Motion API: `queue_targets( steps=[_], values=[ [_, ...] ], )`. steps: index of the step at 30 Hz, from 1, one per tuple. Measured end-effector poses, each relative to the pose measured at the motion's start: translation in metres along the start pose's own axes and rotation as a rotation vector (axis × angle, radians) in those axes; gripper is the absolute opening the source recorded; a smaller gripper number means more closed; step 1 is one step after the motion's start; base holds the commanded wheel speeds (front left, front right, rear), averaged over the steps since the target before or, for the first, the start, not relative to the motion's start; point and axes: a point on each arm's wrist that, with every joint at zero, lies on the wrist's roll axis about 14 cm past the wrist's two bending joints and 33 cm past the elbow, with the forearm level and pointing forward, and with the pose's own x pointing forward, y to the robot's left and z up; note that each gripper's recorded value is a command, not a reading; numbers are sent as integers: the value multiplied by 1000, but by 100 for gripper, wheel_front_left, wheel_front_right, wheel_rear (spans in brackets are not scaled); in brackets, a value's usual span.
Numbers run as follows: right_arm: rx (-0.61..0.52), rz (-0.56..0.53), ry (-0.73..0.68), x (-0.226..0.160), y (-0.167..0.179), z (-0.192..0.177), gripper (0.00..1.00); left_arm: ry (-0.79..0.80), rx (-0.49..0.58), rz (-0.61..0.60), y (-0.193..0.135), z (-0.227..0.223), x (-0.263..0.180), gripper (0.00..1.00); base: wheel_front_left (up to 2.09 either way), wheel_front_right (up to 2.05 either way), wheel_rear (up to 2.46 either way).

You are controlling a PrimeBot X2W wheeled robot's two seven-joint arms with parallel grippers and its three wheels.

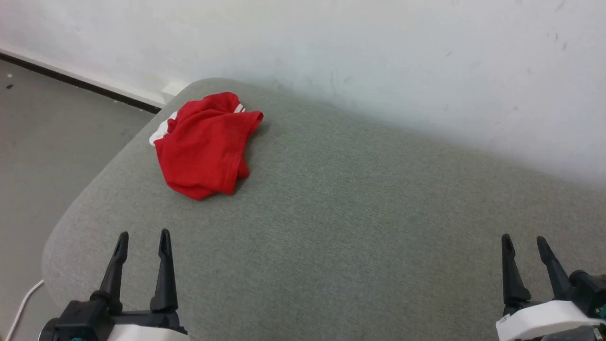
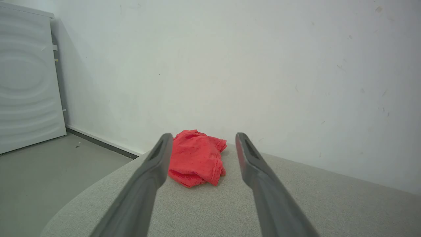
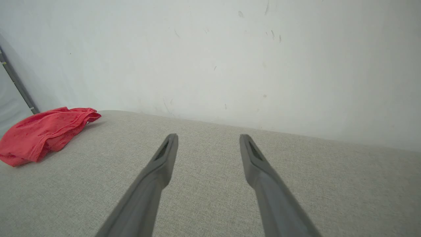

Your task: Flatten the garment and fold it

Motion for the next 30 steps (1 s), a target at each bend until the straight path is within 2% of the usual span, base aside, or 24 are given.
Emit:
queue_targets(
  steps=[18,30],
  values=[
    [25,9,-4,6,4,-4,100,42,-63,74,21,-16,-19,100,0,0,0],
    [30,1,6,7,0,-9,100,52,-3,37,11,-17,-14,100,0,0,0]
  ],
)
